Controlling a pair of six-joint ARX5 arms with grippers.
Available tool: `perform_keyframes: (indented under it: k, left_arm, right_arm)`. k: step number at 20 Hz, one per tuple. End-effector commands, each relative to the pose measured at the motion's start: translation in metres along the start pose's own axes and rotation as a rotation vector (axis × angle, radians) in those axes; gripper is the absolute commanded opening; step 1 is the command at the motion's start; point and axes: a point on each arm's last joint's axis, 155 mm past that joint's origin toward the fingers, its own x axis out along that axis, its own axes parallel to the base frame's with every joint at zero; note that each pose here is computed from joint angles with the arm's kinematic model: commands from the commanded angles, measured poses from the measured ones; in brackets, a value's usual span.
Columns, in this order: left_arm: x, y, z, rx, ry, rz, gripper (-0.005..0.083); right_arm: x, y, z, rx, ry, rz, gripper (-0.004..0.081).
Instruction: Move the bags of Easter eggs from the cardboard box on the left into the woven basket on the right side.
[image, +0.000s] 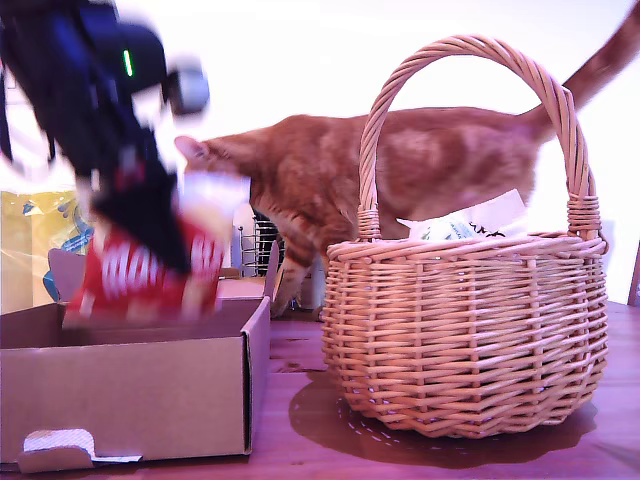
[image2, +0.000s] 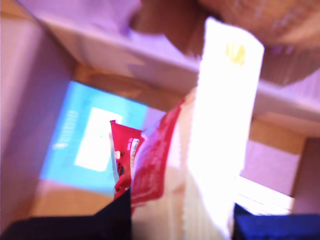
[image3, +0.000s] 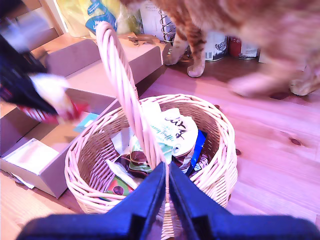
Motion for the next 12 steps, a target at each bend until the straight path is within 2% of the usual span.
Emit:
perform_keyframes:
  k: [1, 3, 6, 9, 12]
  left_arm:
    - [-0.015, -0.008, 0.016, -0.012, -0.046, 0.01, 0.0049]
    - [-0.031, -0.022, 0.027, -0.027, -0.083, 0.016, 0.005]
    - [-0.04, -0.053, 0.05, 0.038, -0.136, -0.009, 0.005]
    - [-0.031, -0.082, 0.089, 0.161, -0.24, -0.028, 0.0049]
    - [-0.009, -0.094, 0.116, 0.246, -0.291, 0.008, 0.0049]
  right_arm:
    - [-0.003, 0.002, 0.008, -0.009, -0.023, 0.005, -0.0012]
    - [-0.003, 0.002, 0.008, -0.01, -0.023, 0.005, -0.0012]
    - [-0.003, 0.002, 0.008, -0.01, -0.024, 0.004, -0.0012]
    - [-0.003, 0.002, 0.009, -0.01, -0.024, 0.004, -0.0012]
    - [-0.003, 0.002, 0.009, -0.012, -0.027, 0.004, -0.0012]
